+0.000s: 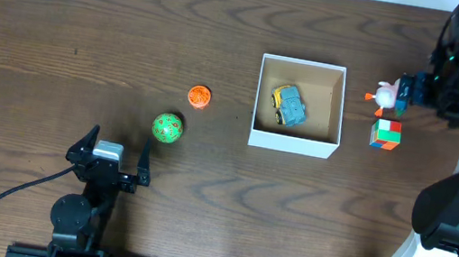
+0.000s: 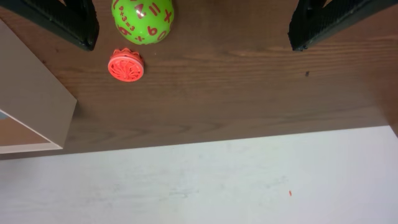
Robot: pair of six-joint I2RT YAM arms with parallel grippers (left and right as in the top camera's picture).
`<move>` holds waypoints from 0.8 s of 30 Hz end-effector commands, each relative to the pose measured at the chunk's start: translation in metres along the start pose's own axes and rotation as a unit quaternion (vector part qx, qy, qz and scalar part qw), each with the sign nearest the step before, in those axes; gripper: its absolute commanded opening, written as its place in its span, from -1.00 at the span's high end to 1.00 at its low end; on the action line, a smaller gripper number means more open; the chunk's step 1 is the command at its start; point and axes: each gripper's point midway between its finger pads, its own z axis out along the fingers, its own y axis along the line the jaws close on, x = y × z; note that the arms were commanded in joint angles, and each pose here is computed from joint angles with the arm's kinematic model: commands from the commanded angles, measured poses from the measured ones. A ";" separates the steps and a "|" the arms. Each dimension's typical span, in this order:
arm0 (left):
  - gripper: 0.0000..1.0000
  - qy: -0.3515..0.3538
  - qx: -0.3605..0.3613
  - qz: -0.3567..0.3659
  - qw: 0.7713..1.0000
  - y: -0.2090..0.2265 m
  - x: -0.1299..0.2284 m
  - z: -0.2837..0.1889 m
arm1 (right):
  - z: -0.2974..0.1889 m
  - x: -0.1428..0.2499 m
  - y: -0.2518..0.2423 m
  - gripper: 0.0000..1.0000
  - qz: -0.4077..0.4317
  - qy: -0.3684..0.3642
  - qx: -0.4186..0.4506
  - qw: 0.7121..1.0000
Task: Pack container
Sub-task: 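Move the right gripper to the colour cube and grasp it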
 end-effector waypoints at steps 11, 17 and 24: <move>-0.96 0.026 0.011 -0.005 1.000 -0.005 0.017 0.001 | 0.101 -0.004 0.019 -0.99 -0.038 -0.005 -0.010 0.999; -0.96 0.026 0.011 -0.005 1.000 -0.005 0.017 0.001 | 0.131 0.003 0.019 -0.98 -0.058 -0.006 -0.010 0.998; -0.96 0.026 0.011 -0.005 1.000 -0.005 0.017 0.001 | 0.145 0.001 0.022 -0.98 -0.058 -0.020 -0.010 0.998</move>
